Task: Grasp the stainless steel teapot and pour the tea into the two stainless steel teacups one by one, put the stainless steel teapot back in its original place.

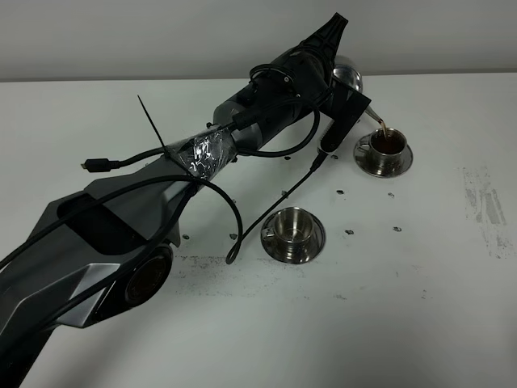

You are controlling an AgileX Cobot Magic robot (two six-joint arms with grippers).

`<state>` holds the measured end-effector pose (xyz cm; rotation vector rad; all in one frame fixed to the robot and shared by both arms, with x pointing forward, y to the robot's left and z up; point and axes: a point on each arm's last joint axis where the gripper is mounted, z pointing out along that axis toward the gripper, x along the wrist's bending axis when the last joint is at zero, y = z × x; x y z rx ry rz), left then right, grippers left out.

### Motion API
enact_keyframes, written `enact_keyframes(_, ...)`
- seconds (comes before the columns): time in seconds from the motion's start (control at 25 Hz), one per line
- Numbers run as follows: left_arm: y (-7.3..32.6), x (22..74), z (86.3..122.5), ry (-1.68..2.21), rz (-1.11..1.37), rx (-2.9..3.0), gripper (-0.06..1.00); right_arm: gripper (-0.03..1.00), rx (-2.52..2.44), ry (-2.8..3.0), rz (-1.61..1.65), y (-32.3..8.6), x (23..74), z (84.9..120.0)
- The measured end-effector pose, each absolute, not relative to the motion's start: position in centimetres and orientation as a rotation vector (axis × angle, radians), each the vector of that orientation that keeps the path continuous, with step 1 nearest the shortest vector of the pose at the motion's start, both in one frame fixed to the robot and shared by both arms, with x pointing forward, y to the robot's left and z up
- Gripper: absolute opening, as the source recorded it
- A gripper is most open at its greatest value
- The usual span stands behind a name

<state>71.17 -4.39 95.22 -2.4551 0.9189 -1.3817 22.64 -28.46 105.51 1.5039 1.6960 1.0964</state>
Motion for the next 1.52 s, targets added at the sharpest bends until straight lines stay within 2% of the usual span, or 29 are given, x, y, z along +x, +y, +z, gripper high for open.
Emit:
enact_keyframes(0.84, -3.6, 71.1, 94.5, 0.685, -1.303, -2.685, 0.19, 0.24, 1.504, 1.696, 1.096, -28.5, 22.6, 105.5)
enact_keyframes(1.08, -2.6, 71.2, 94.1, 0.514, -1.171, -2.894, 0.19, 0.24, 1.504, 1.696, 1.096, -28.5, 22.6, 105.5)
enact_keyframes(1.52, -0.3, 68.5, 98.3, 0.242, -0.880, -3.187, 0.19, 0.24, 1.504, 1.696, 1.096, -28.5, 22.6, 105.5)
